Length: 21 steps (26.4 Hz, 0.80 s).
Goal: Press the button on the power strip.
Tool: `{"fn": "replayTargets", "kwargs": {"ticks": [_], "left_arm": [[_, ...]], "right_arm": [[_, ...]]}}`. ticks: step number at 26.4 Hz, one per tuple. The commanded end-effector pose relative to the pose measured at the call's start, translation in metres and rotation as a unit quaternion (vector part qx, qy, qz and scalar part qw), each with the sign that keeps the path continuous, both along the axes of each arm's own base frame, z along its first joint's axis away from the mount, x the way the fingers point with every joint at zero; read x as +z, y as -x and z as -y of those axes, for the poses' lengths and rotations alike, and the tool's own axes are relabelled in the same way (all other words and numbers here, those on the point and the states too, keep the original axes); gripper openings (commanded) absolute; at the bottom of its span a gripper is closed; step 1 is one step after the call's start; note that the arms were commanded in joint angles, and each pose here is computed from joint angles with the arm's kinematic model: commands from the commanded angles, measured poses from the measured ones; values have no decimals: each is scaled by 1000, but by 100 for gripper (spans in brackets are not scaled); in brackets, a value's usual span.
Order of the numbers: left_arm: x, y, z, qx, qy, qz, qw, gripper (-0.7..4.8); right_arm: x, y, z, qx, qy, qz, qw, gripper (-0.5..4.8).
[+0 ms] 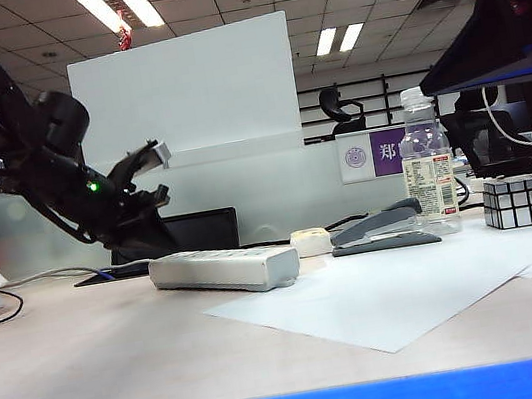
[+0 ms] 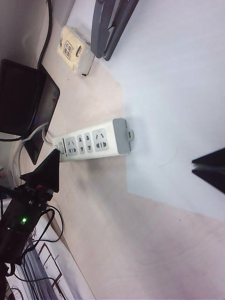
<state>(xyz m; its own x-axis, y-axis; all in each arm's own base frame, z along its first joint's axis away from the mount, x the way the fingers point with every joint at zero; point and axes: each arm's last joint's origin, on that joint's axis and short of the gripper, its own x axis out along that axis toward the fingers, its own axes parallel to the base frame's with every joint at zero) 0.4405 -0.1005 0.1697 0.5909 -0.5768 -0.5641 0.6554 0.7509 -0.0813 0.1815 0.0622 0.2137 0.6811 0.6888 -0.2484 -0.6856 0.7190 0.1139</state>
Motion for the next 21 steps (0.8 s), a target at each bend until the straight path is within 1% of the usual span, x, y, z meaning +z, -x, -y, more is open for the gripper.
{"fn": "replayTargets", "kwargs": {"ticks": [1,6,13,18,21], "left_arm": [[-1,0,2,-5,1,-3,1000,-5],[0,-1,2,-4,2,0,1000,-5],[-2,0,2,-5,0,-8,1000,-5],[-9,1,2,-7,-3,-28,1000,-5],[-18,2,2,-14,-1,-51,999,-5]], "right_arm": [[4,-1,0,2,-1,14,1000,0],[4,-1,0,2,-1,14,1000,0],[4,-1,0,2,-1,14,1000,0],[4,-1,0,2,-1,14,1000,0],[4,-1,0,2,-1,14,1000,0]]}}
